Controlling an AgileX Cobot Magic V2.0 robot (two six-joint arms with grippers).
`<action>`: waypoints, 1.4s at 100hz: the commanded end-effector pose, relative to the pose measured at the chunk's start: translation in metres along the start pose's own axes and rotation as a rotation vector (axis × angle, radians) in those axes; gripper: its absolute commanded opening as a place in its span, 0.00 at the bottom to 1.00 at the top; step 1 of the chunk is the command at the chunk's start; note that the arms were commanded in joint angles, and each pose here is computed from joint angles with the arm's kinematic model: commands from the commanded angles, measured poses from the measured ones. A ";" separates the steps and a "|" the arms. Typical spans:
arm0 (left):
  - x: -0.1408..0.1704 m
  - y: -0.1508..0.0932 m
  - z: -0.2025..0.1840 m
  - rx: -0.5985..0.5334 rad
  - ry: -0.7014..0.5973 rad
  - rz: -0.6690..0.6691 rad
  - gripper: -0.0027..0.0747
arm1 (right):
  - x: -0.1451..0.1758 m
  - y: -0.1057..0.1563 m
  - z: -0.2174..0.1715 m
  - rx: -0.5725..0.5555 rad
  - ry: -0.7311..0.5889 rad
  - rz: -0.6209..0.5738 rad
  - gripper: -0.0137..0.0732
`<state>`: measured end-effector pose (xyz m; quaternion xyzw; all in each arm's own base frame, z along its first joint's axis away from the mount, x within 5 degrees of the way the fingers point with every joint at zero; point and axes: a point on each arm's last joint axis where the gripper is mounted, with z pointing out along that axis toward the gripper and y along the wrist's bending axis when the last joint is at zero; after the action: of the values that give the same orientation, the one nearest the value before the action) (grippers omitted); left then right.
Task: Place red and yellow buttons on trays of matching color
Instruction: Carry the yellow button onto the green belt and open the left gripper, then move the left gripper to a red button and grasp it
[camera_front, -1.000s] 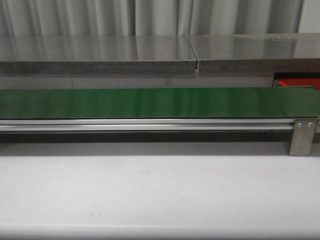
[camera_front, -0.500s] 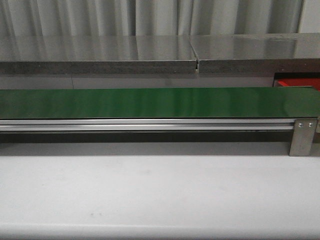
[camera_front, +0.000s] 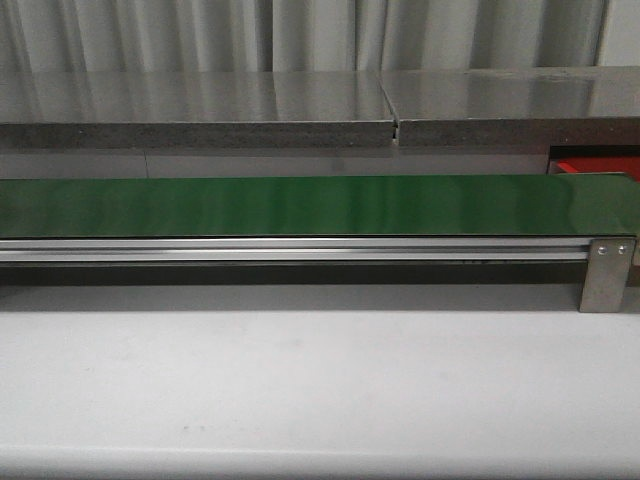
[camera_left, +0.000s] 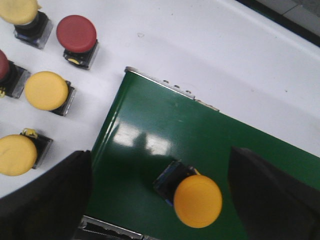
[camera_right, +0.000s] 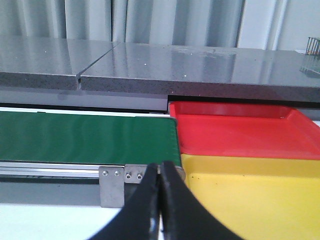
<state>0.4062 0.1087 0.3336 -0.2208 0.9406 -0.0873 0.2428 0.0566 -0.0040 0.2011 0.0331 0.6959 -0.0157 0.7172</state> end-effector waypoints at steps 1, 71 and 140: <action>-0.006 0.000 -0.038 0.014 -0.106 -0.002 0.75 | -0.016 0.000 -0.003 -0.001 -0.119 -0.013 0.02; -0.008 0.079 -0.057 -0.126 -0.062 -0.154 0.75 | -0.016 0.000 -0.003 -0.001 -0.119 -0.013 0.02; 0.026 0.156 -0.040 -0.223 0.041 -0.292 0.75 | -0.016 0.000 -0.003 -0.001 -0.119 -0.013 0.02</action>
<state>0.3143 0.2414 0.2890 -0.3853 0.9122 -0.0394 0.1338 0.0566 -0.0040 0.2011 0.0331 0.6959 -0.0157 0.7172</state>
